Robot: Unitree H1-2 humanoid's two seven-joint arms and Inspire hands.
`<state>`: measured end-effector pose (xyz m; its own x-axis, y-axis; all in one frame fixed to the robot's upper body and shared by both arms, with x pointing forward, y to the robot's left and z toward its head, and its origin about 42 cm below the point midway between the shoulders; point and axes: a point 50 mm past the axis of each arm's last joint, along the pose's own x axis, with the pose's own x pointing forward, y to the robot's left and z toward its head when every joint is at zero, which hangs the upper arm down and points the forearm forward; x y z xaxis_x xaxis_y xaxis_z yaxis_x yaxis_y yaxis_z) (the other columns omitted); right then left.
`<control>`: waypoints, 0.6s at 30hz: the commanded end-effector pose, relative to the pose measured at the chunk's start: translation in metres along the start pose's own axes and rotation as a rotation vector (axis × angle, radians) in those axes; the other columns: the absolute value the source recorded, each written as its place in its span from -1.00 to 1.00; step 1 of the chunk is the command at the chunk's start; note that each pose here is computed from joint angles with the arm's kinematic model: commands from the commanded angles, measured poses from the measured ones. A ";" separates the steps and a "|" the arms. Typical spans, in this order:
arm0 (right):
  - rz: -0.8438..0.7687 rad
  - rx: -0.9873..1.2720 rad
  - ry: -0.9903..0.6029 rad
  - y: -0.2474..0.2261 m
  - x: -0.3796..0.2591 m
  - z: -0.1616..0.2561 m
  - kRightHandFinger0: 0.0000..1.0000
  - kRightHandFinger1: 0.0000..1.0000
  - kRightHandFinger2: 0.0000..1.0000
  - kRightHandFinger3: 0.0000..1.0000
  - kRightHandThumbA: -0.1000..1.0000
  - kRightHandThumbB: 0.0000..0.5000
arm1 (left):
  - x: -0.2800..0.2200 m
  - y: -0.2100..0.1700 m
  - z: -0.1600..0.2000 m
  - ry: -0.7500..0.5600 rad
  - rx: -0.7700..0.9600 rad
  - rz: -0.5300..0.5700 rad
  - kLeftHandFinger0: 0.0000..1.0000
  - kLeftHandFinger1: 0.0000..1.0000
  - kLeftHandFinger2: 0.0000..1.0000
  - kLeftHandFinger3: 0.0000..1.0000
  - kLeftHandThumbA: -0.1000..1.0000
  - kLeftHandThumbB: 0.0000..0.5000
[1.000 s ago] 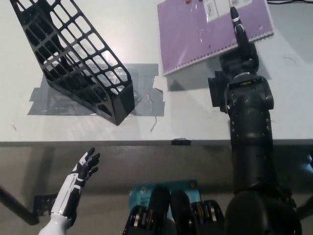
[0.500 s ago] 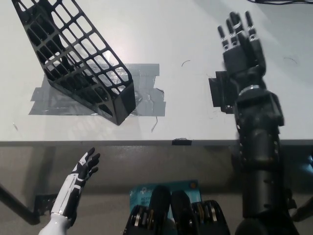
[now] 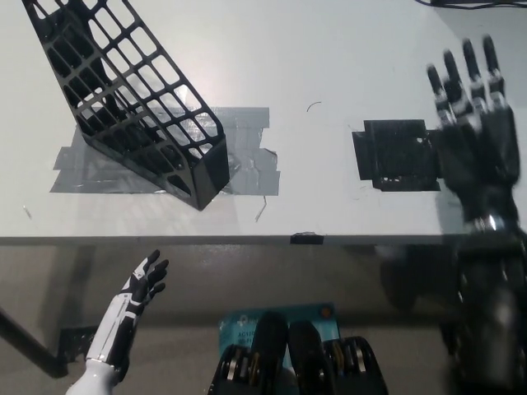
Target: A shelf with a book inside it is placed on the center of the desk infront of the robot. The robot uses its right hand to grab the book, take it out and hand it to a person.
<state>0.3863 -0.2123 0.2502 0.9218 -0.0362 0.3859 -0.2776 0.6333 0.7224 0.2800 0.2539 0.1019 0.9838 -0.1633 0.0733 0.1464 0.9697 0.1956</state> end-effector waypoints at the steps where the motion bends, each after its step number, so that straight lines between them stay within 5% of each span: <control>1: 0.426 -0.364 -0.063 0.054 -0.103 0.036 1.00 1.00 1.00 1.00 1.00 0.85 | -0.003 0.002 0.010 -0.054 0.010 -0.021 1.00 1.00 1.00 1.00 1.00 0.04; 7: 0.287 -0.473 0.087 0.000 -0.152 0.006 1.00 1.00 1.00 1.00 1.00 0.63 | -0.013 0.000 0.004 -0.026 -0.003 -0.014 1.00 1.00 1.00 1.00 1.00 0.12; 8: 0.267 -0.465 0.111 -0.007 -0.156 0.002 1.00 1.00 1.00 1.00 1.00 0.41 | -0.014 -0.001 0.004 -0.026 -0.004 -0.012 1.00 1.00 1.00 1.00 1.00 0.10; 10: 0.209 -0.475 0.178 -0.026 -0.165 -0.012 1.00 1.00 1.00 1.00 1.00 0.59 | -0.017 -0.001 0.001 -0.028 -0.003 -0.010 1.00 1.00 1.00 1.00 1.00 0.07; 18: 0.129 -0.563 0.341 -0.061 -0.177 -0.050 1.00 1.00 1.00 1.00 1.00 0.51 | -0.025 -0.005 -0.006 -0.033 -0.022 -0.004 1.00 1.00 1.00 1.00 1.00 0.11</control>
<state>0.2453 -0.2130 0.1148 0.9696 0.2048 0.1337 -0.2412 0.8914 0.3837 0.2570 0.2569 0.0867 0.9873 -0.1546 0.0363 0.1452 0.9715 0.1872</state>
